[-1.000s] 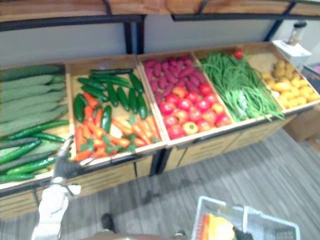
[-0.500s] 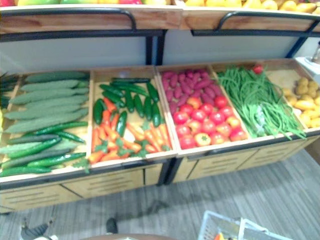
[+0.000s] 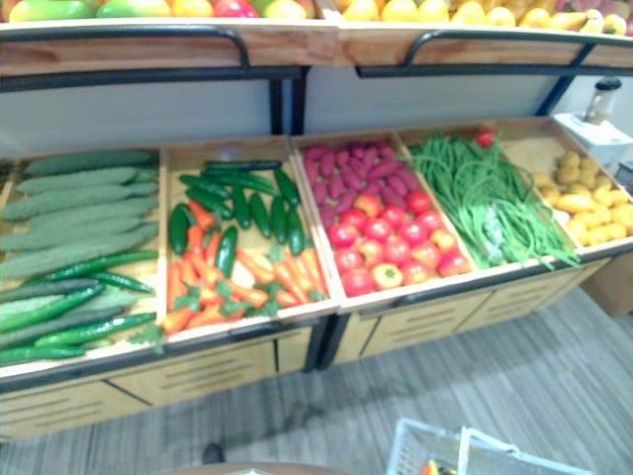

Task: Pick vegetable in the basket

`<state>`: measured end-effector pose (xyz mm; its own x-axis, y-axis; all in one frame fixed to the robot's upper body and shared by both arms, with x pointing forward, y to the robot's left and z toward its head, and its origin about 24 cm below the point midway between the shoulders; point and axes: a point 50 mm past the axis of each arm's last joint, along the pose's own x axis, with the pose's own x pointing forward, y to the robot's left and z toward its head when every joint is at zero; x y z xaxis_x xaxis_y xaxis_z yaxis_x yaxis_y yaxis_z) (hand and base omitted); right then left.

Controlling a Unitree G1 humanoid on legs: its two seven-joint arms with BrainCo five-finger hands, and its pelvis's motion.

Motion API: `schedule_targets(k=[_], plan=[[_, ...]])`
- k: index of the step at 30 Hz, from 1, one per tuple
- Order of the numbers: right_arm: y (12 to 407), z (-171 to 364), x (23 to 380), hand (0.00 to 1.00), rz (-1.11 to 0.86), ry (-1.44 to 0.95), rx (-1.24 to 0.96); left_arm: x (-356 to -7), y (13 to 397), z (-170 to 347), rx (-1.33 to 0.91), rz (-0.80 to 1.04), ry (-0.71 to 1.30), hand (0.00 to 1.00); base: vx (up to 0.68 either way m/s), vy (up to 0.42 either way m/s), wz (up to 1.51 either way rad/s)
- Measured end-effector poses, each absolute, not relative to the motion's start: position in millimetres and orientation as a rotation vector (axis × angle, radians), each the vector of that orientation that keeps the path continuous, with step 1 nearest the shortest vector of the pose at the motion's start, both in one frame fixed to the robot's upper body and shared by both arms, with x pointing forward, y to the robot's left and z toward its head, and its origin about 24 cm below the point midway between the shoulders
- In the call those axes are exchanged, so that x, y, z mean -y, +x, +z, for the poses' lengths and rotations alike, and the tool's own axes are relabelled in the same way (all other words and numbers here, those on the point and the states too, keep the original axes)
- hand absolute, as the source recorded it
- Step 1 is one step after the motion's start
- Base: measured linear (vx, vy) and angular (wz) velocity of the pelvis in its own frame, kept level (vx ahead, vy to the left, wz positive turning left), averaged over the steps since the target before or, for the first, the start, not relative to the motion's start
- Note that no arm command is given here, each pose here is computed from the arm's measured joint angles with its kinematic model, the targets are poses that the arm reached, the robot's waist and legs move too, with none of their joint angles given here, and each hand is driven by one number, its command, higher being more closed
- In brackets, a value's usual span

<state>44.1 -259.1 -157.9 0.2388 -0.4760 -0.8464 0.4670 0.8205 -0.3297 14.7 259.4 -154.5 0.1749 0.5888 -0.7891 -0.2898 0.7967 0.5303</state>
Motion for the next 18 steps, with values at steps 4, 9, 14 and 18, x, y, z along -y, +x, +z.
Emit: schedule_targets(k=[4, 9, 14, 18], plan=[[45.4, -159.8, 253.6, 1.0, -0.619, -0.01, -1.173, -245.9, 23.6, -159.1, -1.246, 0.513, 0.286, 0.0, 0.01, -0.013, -0.07], [45.9, -161.8, 247.3, 1.0, -0.599, -0.003, -1.182, -241.7, 33.3, -159.3, -1.218, 0.423, 0.33, 0.0, 0.02, -0.001, -0.16], [70.2, -154.0, 248.5, 1.0, -0.59, -0.016, -1.067, -248.7, 53.6, -156.4, -1.18, 0.303, 0.454, 0.0, 0.0, 0.057, -0.82], [91.4, -149.6, 247.5, 1.0, -0.575, -0.006, -1.013, -246.2, 79.5, -152.6, -1.106, 0.297, 0.45, 0.0, -0.07, 0.059, -1.49]])
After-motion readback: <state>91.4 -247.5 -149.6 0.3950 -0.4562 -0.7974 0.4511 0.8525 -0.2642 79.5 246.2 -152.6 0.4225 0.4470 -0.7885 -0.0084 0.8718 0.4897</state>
